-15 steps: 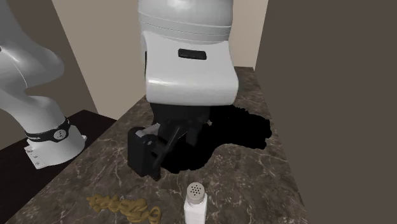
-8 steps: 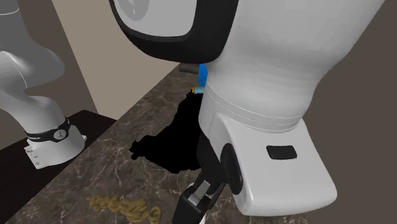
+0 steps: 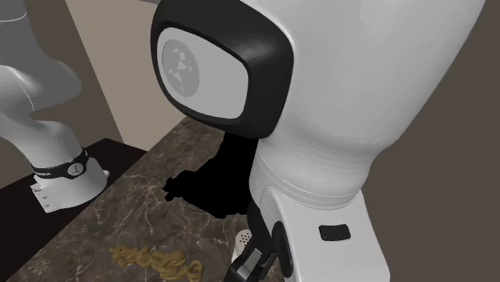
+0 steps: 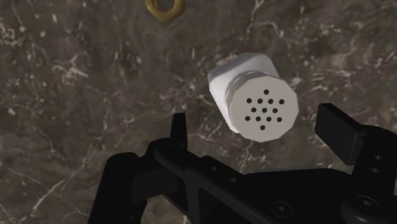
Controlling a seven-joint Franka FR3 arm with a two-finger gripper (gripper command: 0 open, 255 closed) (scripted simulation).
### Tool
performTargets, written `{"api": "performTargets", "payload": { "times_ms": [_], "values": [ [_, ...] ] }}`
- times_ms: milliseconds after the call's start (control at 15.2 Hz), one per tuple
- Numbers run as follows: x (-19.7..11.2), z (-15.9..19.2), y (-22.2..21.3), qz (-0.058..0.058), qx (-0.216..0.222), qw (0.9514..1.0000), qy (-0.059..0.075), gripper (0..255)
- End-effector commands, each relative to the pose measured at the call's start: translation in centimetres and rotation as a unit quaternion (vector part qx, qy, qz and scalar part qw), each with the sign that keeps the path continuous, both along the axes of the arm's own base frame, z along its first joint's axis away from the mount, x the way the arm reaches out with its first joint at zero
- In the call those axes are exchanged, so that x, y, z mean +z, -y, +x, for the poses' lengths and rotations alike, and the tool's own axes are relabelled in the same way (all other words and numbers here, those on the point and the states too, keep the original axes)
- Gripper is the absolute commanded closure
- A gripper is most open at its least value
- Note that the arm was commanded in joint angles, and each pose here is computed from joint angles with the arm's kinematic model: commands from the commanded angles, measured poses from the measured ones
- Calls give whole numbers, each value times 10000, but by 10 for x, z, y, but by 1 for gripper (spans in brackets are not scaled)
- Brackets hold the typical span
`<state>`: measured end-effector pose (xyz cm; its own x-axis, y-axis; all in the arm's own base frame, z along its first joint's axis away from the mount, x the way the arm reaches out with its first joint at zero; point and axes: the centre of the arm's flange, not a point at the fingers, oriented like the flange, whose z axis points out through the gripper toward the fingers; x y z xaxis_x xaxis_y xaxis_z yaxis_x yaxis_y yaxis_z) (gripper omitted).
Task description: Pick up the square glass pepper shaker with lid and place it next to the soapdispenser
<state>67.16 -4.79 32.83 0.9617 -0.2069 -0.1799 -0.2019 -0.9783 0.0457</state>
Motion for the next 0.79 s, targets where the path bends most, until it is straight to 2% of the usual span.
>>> {"api": "performTargets", "payload": {
  "times_ms": [0,396,462,726],
  "values": [
    [-2,0,0,0,1,10000,2,0],
    [-2,0,0,0,1,10000,2,0],
    [-2,0,0,0,1,10000,2,255],
    [-2,0,0,0,1,10000,2,255]
  ]
}}
